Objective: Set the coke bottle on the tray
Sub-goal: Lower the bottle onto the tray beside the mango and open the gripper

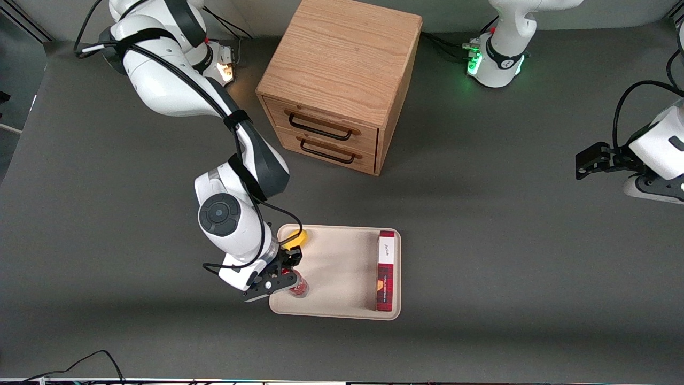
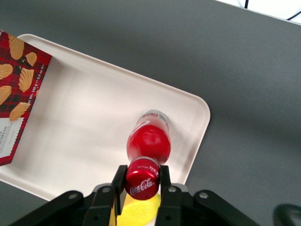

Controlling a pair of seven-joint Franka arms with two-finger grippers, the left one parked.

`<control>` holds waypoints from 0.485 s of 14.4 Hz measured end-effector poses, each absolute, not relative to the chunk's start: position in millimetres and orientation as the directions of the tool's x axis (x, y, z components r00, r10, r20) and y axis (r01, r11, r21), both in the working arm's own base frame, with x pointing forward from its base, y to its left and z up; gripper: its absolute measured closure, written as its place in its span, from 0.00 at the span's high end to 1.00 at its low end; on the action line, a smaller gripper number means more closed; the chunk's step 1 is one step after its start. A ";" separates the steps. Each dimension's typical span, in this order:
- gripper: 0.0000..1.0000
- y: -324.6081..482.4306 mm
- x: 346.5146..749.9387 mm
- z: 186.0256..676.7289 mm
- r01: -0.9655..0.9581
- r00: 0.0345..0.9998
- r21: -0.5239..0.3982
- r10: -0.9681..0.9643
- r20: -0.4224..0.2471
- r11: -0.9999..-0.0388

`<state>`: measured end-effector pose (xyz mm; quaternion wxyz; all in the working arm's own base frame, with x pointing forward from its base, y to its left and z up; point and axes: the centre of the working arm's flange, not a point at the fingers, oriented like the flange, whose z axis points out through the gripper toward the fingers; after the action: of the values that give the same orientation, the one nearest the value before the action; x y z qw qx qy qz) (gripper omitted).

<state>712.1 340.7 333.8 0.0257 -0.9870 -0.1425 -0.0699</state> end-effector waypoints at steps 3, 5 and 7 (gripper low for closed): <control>0.31 339.8 713.6 334.0 0.283 0.950 -0.029 0.276 0.149 -0.959; 0.31 339.5 713.8 334.0 0.283 0.950 -0.029 0.276 0.149 -0.959; 0.31 339.4 713.9 334.0 0.282 0.950 -0.028 0.275 0.149 -0.959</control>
<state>713.9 339.4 334.0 0.0246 -0.9870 -0.1413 -0.0721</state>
